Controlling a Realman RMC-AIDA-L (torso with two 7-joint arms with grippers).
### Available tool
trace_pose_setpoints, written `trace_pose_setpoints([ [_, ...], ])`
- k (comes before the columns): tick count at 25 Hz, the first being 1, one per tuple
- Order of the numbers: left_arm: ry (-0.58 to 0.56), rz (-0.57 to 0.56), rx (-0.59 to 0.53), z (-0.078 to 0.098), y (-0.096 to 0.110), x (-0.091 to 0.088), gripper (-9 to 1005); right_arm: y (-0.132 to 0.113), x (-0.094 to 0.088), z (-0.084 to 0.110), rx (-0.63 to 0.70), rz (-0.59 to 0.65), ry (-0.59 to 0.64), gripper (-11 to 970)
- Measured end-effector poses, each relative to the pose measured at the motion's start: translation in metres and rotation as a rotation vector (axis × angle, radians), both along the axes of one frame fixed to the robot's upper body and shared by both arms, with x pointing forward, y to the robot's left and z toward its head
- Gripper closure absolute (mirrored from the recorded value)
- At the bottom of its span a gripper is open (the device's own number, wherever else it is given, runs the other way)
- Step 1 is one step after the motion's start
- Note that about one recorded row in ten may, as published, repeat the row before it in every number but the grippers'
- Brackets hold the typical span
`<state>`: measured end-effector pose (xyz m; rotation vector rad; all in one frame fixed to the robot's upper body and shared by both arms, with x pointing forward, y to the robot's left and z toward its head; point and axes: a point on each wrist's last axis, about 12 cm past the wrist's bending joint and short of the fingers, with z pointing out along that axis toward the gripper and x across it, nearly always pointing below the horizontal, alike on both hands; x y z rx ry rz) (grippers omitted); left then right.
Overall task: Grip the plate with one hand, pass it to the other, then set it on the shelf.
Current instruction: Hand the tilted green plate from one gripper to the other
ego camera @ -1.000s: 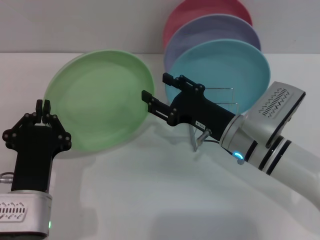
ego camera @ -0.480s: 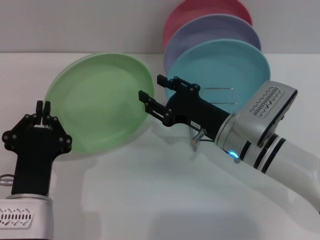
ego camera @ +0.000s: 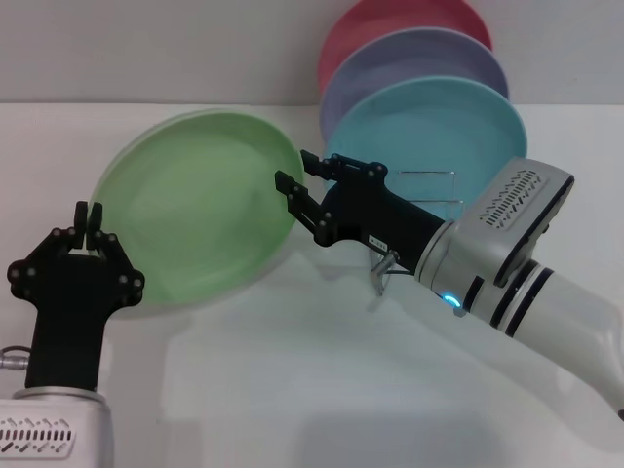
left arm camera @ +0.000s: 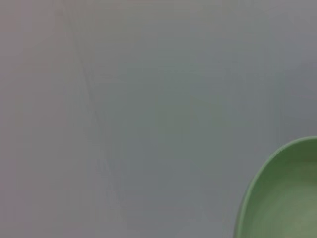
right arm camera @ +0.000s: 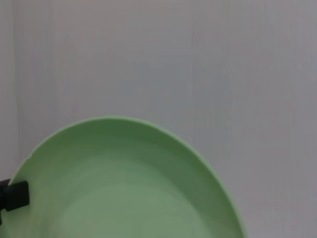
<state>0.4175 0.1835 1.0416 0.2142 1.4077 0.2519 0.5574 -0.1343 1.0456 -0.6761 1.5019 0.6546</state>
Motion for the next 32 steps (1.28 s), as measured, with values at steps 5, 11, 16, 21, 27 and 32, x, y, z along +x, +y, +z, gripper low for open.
trace_pose_setpoints([
  [5,0.002,0.004,0.011,-0.0003,0.0003,-0.0013,961,-0.0009,0.0,-0.0003,0.001,-0.005,0.001,601],
  [11,0.002,0.004,0.011,-0.0003,0.0004,-0.0013,961,-0.0015,-0.0001,-0.0008,0.002,-0.009,0.004,605],
  [16,0.001,0.003,0.011,-0.0002,0.0002,-0.0012,961,-0.0014,-0.0004,-0.001,0.002,-0.008,0.005,695],
  [21,0.003,-0.005,0.012,-0.0005,-0.0009,-0.0023,962,-0.0019,-0.0006,-0.0013,0.003,-0.011,0.006,749],
  [27,0.003,-0.011,0.014,-0.0009,-0.0018,-0.0032,962,-0.0022,-0.0005,-0.0013,0.004,-0.014,0.007,748],
  [32,0.006,-0.014,0.016,-0.0016,-0.0019,-0.0043,962,-0.0025,-0.0003,-0.0015,0.002,-0.015,0.007,789],
])
